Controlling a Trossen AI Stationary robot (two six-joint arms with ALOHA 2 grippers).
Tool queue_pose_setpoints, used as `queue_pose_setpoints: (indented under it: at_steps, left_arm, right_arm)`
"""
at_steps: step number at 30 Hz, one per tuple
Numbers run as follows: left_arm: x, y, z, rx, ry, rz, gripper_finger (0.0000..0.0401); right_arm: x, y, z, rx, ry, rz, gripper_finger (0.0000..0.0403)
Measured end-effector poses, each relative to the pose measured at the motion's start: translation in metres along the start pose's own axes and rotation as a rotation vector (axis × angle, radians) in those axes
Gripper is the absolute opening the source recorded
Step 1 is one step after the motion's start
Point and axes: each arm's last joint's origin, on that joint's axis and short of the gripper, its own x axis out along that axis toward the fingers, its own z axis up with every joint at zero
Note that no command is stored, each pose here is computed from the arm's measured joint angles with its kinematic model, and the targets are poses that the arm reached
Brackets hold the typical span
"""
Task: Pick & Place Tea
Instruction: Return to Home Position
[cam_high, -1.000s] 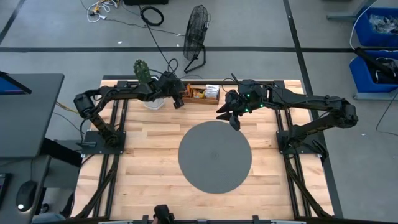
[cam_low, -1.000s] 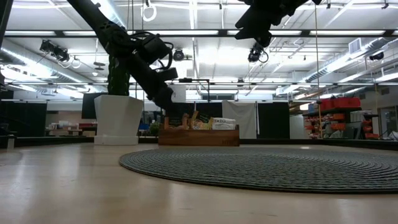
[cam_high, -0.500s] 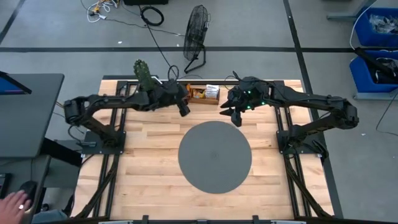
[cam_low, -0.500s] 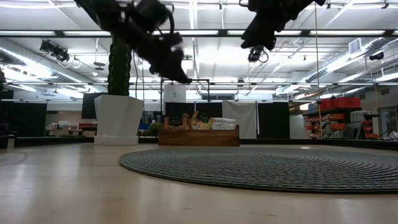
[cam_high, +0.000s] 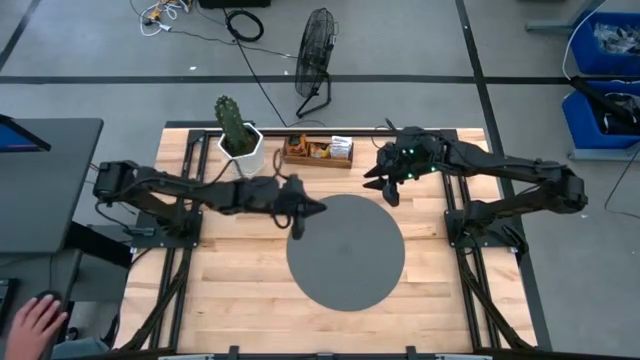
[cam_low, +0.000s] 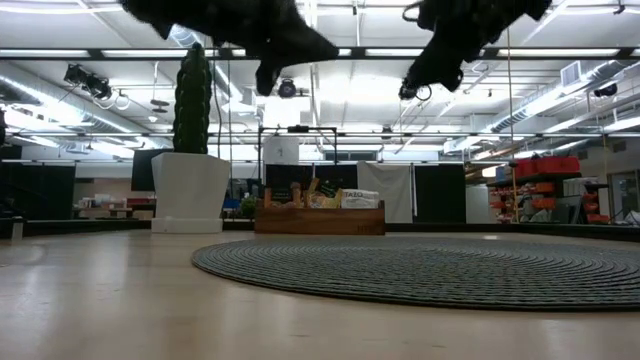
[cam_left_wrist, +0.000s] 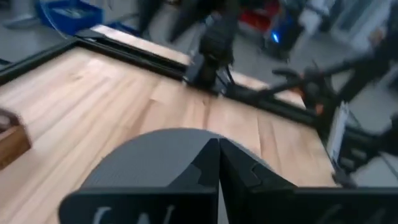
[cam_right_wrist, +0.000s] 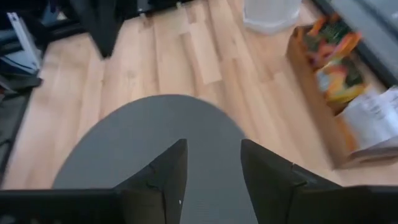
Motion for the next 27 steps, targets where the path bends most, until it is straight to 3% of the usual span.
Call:
queue_pose_setpoints:
  at_steps: [9,19,27]
  left_arm:
    - [-0.055,0.021,-0.033,-0.129,-0.265,0.033,0.0003]
    - [-0.128,0.054,-0.071,-0.192,-0.505,0.067,0.0003]
    - [-0.157,0.062,-0.091,-0.189,-0.598,0.05,0.0002]
  right_arm:
    - [0.009,0.002,-0.036,0.15,0.037,0.075,0.0155]
    - [0.007,0.008,-0.034,0.165,0.002,0.099,0.0155]
    - [0.007,0.008,-0.033,0.191,-0.006,0.099,0.0155]
